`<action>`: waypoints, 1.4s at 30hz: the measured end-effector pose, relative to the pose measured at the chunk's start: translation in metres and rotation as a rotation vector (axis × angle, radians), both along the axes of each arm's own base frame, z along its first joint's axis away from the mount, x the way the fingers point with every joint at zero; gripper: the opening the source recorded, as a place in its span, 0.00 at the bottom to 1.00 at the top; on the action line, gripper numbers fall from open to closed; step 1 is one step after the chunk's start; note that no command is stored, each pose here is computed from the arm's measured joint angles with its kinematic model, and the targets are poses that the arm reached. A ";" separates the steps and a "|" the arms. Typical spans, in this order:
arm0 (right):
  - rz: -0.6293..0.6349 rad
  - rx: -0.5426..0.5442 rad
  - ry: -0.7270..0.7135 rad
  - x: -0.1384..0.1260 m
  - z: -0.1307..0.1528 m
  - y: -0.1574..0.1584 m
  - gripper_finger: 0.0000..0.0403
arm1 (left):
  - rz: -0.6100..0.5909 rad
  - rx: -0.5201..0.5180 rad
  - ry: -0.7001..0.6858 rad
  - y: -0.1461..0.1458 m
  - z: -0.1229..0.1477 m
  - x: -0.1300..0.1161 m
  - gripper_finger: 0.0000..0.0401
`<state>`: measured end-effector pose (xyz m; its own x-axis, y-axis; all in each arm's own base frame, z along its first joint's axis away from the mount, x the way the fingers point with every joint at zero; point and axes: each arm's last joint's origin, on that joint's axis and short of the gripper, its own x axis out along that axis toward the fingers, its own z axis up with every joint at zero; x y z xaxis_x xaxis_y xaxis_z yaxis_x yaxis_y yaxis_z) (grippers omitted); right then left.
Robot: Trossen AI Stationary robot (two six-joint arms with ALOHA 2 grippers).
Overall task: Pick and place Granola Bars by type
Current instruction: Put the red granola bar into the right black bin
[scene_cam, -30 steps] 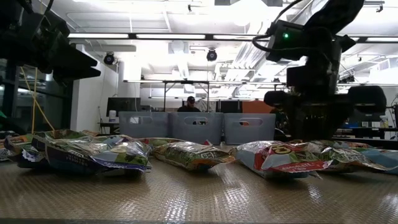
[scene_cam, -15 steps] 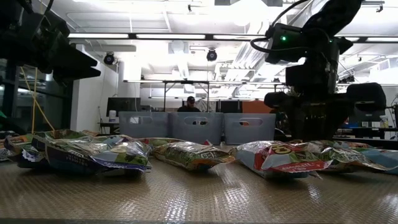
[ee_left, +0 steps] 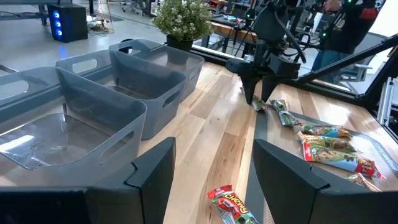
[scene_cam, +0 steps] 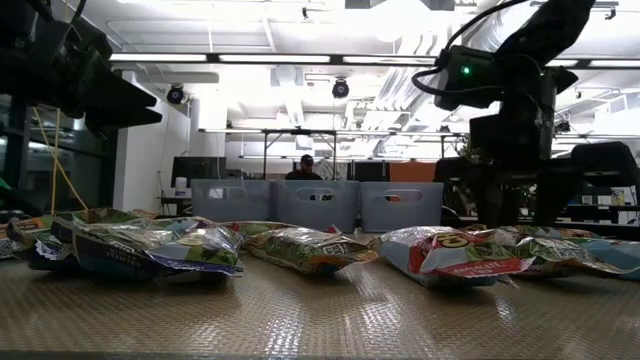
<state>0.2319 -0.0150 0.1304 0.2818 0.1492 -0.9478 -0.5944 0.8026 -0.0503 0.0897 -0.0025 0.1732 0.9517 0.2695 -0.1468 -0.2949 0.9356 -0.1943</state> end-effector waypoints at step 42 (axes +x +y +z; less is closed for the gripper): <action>-0.193 0.057 -0.178 0.042 0.048 -0.003 0.21 | 0.000 0.000 0.000 0.000 0.000 0.000 0.53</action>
<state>0.2740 -0.0183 0.1782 0.4714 0.1283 -0.8725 -0.4160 0.9047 -0.0918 0.0897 -0.0025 0.1731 0.9517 0.2697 -0.1470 -0.2951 0.9356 -0.1941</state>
